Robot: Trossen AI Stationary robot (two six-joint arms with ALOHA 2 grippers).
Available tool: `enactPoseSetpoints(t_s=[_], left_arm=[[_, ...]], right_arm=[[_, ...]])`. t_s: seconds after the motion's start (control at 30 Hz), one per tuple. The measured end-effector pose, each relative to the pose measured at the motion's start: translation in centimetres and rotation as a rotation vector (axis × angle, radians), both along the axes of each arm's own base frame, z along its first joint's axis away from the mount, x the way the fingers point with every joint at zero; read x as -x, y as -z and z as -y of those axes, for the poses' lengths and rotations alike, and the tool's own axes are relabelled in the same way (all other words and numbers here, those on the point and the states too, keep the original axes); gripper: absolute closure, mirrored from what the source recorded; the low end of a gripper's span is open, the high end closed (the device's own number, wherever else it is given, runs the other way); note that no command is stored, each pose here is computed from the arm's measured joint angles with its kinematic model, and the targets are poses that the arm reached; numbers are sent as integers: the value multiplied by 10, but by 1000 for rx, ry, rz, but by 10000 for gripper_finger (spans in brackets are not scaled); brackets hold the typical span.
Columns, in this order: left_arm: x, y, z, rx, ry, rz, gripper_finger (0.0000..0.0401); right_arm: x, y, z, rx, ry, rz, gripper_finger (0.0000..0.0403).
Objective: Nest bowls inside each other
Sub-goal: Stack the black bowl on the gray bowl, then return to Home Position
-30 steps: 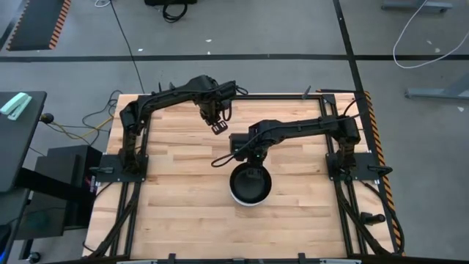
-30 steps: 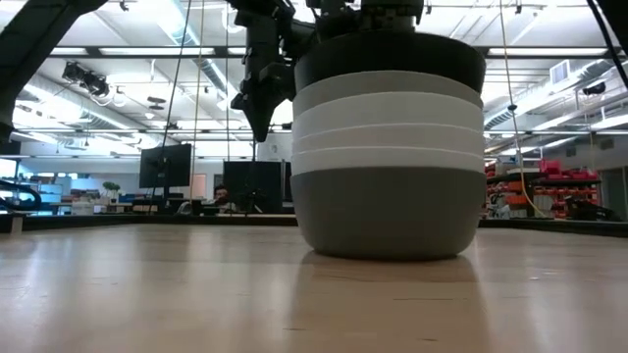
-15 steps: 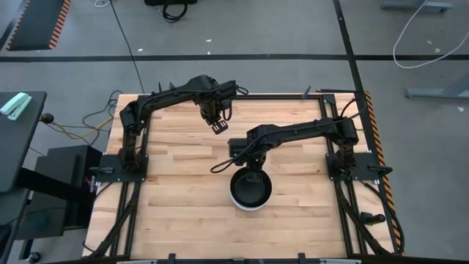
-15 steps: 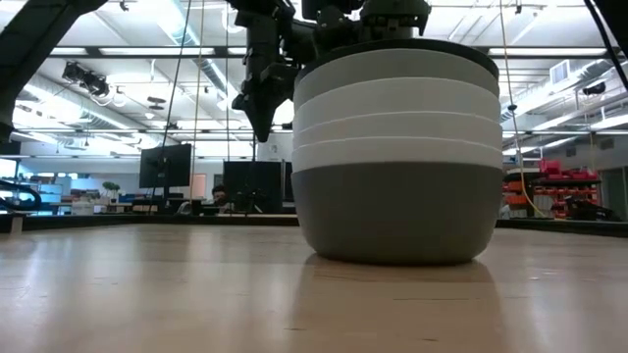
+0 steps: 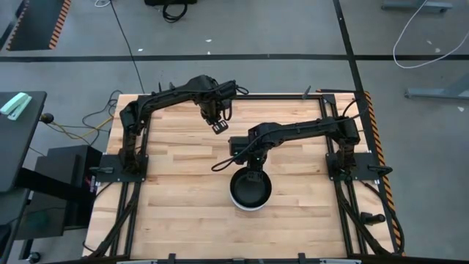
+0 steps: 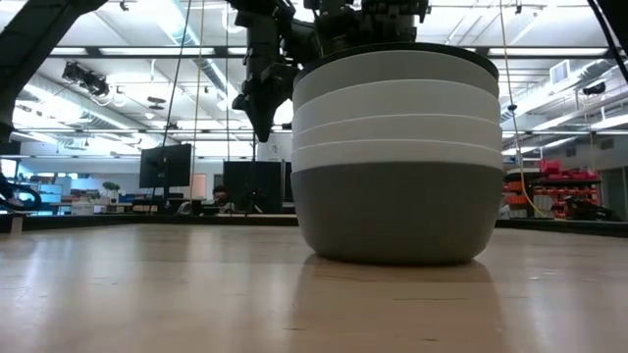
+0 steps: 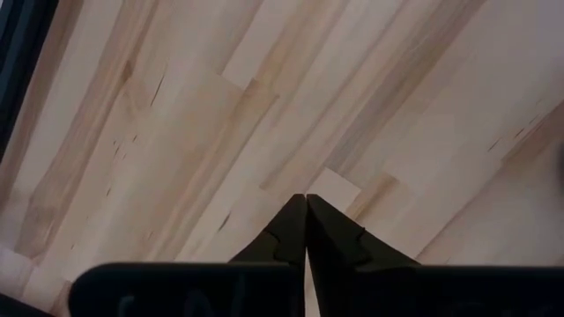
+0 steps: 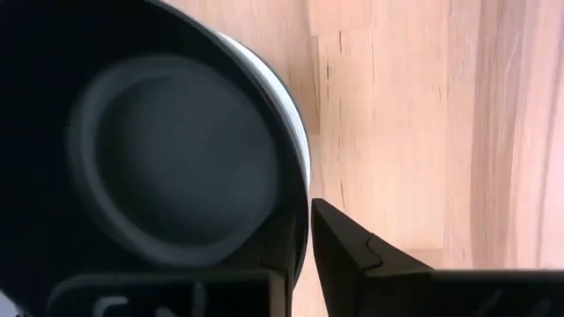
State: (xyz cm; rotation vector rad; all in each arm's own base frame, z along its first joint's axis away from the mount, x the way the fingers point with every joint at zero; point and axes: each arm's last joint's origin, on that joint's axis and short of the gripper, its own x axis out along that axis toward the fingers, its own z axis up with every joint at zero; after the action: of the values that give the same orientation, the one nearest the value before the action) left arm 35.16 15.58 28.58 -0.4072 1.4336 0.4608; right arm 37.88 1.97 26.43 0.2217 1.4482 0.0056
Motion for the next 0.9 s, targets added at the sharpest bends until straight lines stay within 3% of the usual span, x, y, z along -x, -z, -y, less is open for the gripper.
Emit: enactPoseSetpoints(t_s=[0.23, 0.43, 0.7, 0.9], left_arm=[[0, 0, 0, 0, 0, 0, 374], [0, 0, 0, -1, 0, 1, 382], [-2, 0, -1, -24, -41, 18, 387], [-4, 0, 4, -16, -118, 23, 373]], right_arm=[[11, -17, 0, 0, 1, -4, 355], [42, -66, 1, -17, 57, 134, 355], [122, -157, -6, 11, 124, 515, 354], [194, -206, -12, -59, 112, 790, 354]])
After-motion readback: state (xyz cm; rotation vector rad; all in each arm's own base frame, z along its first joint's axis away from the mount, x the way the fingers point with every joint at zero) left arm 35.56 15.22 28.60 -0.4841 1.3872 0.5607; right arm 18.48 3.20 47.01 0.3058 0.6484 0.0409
